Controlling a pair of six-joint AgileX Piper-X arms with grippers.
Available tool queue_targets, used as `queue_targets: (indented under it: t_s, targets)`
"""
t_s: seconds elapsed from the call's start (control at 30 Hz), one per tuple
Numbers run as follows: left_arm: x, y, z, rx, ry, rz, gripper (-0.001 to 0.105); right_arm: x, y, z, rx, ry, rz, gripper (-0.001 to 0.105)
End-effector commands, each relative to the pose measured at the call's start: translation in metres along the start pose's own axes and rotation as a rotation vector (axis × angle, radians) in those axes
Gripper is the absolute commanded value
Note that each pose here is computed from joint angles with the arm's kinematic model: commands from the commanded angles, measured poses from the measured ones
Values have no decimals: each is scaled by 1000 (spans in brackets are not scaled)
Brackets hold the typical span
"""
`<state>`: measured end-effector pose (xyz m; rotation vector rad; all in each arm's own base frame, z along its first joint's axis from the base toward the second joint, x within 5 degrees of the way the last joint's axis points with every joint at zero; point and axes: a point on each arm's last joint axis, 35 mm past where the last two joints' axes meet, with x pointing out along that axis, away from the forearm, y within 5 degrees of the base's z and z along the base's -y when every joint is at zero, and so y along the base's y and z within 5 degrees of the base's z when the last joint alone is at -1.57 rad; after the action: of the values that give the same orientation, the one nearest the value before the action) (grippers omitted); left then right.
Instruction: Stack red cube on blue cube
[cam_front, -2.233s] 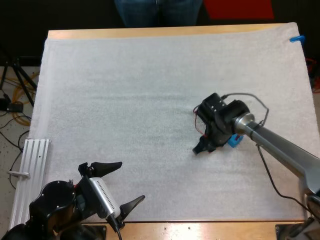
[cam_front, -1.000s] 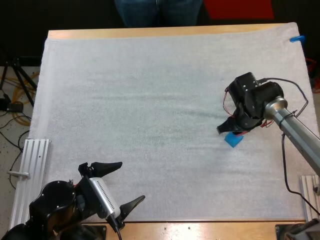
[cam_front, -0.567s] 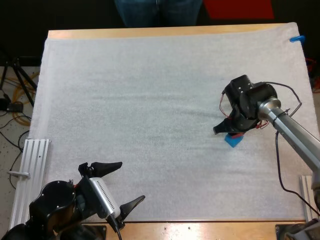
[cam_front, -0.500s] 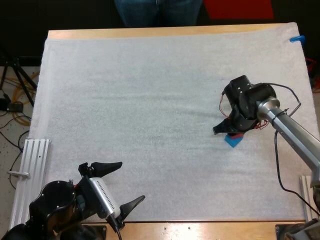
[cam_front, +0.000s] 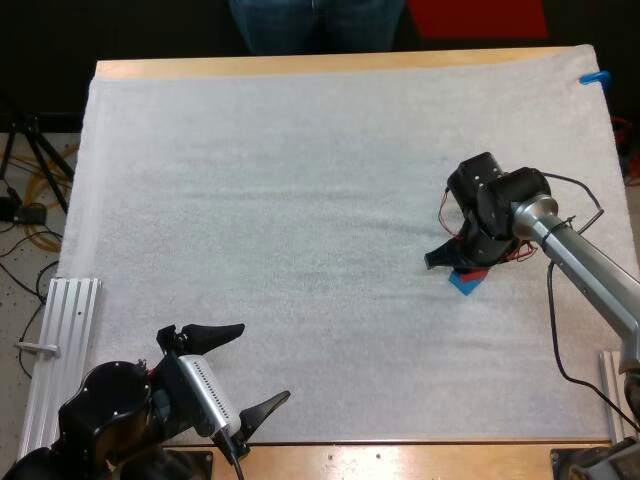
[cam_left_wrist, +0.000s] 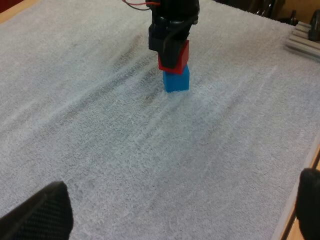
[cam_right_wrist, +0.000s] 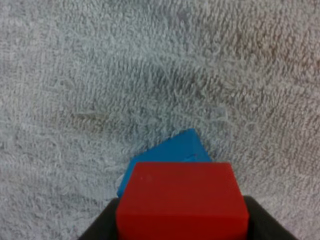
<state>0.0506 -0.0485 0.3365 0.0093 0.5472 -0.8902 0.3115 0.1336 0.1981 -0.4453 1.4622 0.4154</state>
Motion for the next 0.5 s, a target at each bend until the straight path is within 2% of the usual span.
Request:
queue_targets:
  t_s: [0.0, 0.03, 0.1, 0.17, 0.3, 0.47]
  targets:
    - [-1, -1, 2, 4, -12, -6, 87, -1, 0, -1, 7, 3, 9, 28]
    - [-1, -1, 2, 4, -12, -6, 87, -1, 0, -1, 11, 2, 3, 29]
    - [-1, -1, 2, 5, -12, -6, 87, -1, 0, 0, 15, -7, 1, 38]
    - [-1, -1, 2, 5, -12, -6, 87, -1, 0, 1, 15, -14, 0, 56]
    - [-1, -1, 2, 5, -12, -6, 87, -1, 0, 1, 15, -12, 3, 74]
    - [-1, -1, 2, 5, -12, -6, 87, -2, 0, 0, 15, -14, -1, 77]
